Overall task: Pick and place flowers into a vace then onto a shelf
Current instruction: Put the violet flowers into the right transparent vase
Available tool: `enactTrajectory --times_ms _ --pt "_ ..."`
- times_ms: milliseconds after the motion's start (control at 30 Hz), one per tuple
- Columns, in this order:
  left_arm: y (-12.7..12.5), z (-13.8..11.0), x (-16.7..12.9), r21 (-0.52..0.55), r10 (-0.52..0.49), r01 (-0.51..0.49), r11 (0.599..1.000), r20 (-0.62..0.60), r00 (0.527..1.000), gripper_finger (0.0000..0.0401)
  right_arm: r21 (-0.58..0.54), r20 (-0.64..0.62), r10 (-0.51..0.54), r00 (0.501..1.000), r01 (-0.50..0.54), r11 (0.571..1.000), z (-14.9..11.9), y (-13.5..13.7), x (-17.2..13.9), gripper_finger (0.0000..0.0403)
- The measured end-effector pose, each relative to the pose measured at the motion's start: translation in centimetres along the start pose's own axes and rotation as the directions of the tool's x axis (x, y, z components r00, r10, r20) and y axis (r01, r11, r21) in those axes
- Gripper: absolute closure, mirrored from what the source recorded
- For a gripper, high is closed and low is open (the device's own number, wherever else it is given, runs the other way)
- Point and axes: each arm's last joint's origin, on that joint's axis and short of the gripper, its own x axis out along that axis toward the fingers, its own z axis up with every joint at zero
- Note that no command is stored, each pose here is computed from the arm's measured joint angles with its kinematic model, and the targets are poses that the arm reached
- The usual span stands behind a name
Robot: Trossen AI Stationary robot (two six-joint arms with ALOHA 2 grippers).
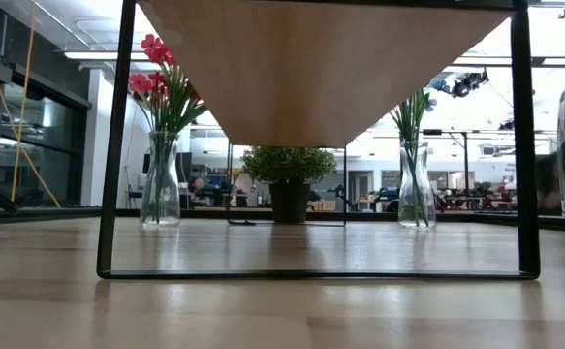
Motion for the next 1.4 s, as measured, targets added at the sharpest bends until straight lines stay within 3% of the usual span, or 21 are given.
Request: enactTrajectory --times_ms 100,167,433,633,700,1033,1400 --pt "0.0 0.0 0.0 0.019 0.0 0.0 1.0 0.001 1.0 0.0364 0.141 0.044 0.113 0.993 -0.118 0.983 -0.7 -1.7 -0.1 0.0355" --pt "0.0 0.0 0.0 0.037 -0.001 0.001 0.999 0.001 1.0 0.0364 0.228 0.085 0.214 0.973 -0.228 0.946 -1.2 -2.8 0.1 0.0353" --pt "-0.1 0.2 0.0 0.112 -0.017 0.016 0.994 0.007 1.0 0.0364 0.476 0.223 0.481 0.848 -0.525 0.705 -3.0 -6.3 1.2 0.0341" --pt "-0.3 0.5 0.0 0.153 -0.048 0.044 0.987 0.023 0.999 0.0364 0.54 0.297 0.621 0.725 -0.664 0.517 -3.5 -6.9 2.3 0.0338" --pt "-0.1 0.5 0.4 0.167 -0.051 0.046 0.985 0.027 0.998 0.0364 0.538 0.311 0.652 0.691 -0.694 0.479 -3.4 -6.8 2.7 0.0338" --pt "1.3 1.0 2.9 0.185 -0.137 0.132 0.974 0.014 0.99 0.0364 0.517 0.413 0.676 0.61 -0.768 0.377 -2.6 -6.9 4.4 0.0304" --pt "1.9 2.5 4.2 0.209 -0.278 0.256 0.944 0.084 0.957 0.0364 0.512 0.455 0.679 0.576 -0.793 0.33 -2.3 -6.9 6.1 0.0241"
